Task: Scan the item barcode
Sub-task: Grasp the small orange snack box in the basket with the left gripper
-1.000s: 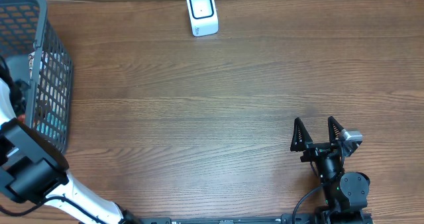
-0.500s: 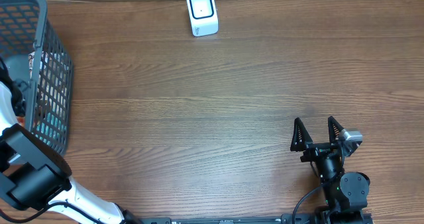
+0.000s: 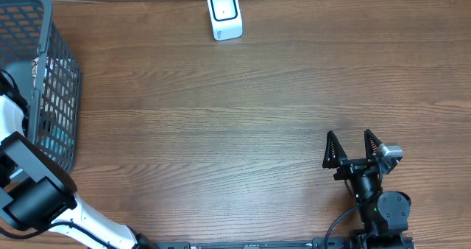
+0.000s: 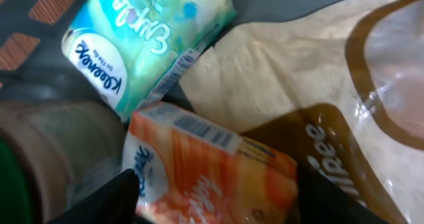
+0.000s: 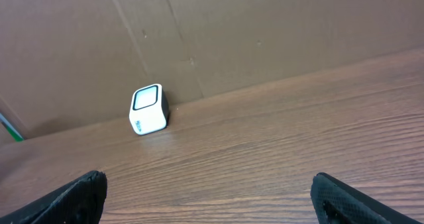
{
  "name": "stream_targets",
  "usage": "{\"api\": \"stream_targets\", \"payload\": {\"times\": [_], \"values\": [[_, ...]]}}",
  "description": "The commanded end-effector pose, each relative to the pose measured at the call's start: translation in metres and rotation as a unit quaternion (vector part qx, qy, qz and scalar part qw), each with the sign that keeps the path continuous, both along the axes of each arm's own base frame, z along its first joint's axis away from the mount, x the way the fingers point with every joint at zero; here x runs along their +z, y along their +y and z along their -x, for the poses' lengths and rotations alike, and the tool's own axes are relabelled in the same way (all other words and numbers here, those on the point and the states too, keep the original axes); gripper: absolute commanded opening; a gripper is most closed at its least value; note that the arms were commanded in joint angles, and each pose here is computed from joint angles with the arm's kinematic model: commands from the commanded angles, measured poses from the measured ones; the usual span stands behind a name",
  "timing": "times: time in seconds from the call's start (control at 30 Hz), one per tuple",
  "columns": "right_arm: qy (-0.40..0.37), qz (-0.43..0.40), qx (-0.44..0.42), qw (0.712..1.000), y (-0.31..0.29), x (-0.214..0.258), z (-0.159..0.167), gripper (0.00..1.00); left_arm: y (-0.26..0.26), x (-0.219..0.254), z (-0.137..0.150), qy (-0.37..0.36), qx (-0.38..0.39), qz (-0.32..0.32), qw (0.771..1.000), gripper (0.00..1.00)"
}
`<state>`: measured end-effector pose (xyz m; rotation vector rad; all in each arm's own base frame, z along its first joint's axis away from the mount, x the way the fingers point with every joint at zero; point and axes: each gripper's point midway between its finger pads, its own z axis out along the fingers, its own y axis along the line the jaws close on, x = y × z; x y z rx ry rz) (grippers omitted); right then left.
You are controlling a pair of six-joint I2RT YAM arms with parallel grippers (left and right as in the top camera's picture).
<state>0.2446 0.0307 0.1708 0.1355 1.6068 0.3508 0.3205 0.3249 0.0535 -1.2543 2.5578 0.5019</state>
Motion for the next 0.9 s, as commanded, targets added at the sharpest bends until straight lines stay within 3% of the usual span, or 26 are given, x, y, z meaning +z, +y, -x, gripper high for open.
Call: {"api": "stream_targets", "payload": {"times": [0.0, 0.1, 0.2, 0.5, 0.87], "values": [[-0.004, 0.0, -0.004, 1.0, -0.001, -0.001, 0.0, 1.0, 0.001, -0.023, 0.008, 0.03, -0.003, 0.008, 1.0, 0.51], [-0.004, 0.0, -0.004, 1.0, -0.001, -0.001, 0.0, 1.0, -0.002, -0.028, 0.006, 0.028, -0.006, 0.017, 0.999, 0.23], [-0.004, 0.0, -0.004, 1.0, -0.001, -0.001, 0.0, 1.0, -0.003, -0.029, 0.003, 0.02, -0.009, 0.021, 1.0, 0.04], [-0.004, 0.0, -0.004, 1.0, -0.001, -0.001, 0.0, 1.0, -0.009, -0.018, 0.0, 0.018, -0.015, 0.035, 0.999, 0.04], [-0.004, 0.0, -0.005, 1.0, -0.001, -0.001, 0.0, 1.0, -0.008, 0.087, -0.038, -0.091, 0.008, 0.047, 0.995, 0.04]]}}
